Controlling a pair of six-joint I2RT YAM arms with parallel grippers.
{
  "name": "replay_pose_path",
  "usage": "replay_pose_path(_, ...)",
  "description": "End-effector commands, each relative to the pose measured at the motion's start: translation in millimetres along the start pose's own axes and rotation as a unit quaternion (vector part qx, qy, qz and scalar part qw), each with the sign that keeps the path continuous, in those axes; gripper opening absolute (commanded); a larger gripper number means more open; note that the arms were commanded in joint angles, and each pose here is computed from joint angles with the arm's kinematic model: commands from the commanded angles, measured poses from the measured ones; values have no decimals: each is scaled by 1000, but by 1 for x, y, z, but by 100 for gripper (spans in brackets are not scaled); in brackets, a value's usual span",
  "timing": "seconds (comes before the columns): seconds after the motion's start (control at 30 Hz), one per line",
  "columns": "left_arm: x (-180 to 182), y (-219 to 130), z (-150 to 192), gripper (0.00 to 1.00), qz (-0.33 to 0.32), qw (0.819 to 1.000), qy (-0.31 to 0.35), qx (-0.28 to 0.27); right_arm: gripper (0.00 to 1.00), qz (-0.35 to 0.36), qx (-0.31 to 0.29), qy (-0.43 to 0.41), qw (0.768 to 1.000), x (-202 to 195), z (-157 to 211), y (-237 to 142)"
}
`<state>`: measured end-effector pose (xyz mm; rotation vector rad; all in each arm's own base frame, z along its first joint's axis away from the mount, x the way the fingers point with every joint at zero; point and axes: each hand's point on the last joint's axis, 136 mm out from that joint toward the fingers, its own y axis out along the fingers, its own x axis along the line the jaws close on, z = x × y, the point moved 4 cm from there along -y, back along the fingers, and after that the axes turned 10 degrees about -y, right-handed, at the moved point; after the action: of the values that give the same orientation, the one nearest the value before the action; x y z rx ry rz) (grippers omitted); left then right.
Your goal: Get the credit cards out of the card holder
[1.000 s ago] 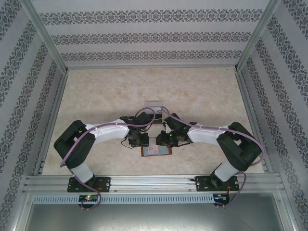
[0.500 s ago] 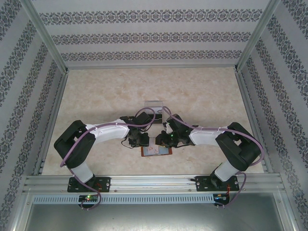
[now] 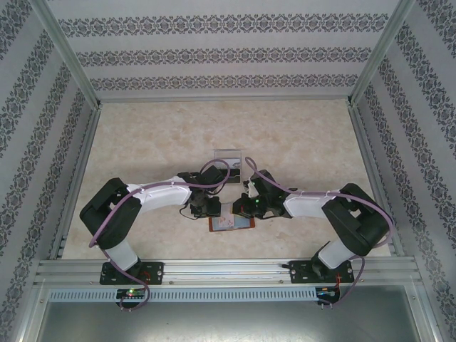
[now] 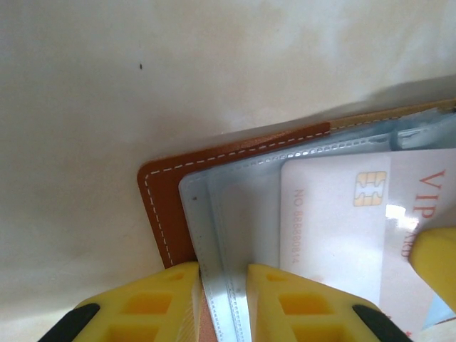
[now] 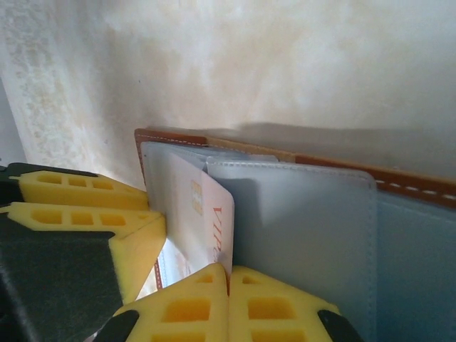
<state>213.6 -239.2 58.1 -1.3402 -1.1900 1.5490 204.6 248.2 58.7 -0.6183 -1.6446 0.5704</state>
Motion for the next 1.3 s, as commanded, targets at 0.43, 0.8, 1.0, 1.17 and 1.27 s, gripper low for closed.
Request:
replay_pose_path(0.43, 21, 10, 13, 24, -50, 999, 10, 10, 6, 42, -46, -29, 998, 0, -5, -59)
replay_pose_path(0.8, 3, -11, 6, 26, -10, 1000, 15, -19, 5, 62, -84, -100, 990, 30, -25, -102)
replay_pose_path(1.0, -2, -24, 0, 27, 14, 999, 16, -36, 1, 70, -84, -192, 975, 53, -42, -116)
replay_pose_path(1.17, -5, -34, -6, 29, 38, 998, 16, -53, 0, 86, -79, -271, 956, 66, -58, -121)
replay_pose_path(1.27, -4, -38, -9, 30, 48, 997, 13, -62, 0, 101, -63, -321, 939, 71, -66, -120)
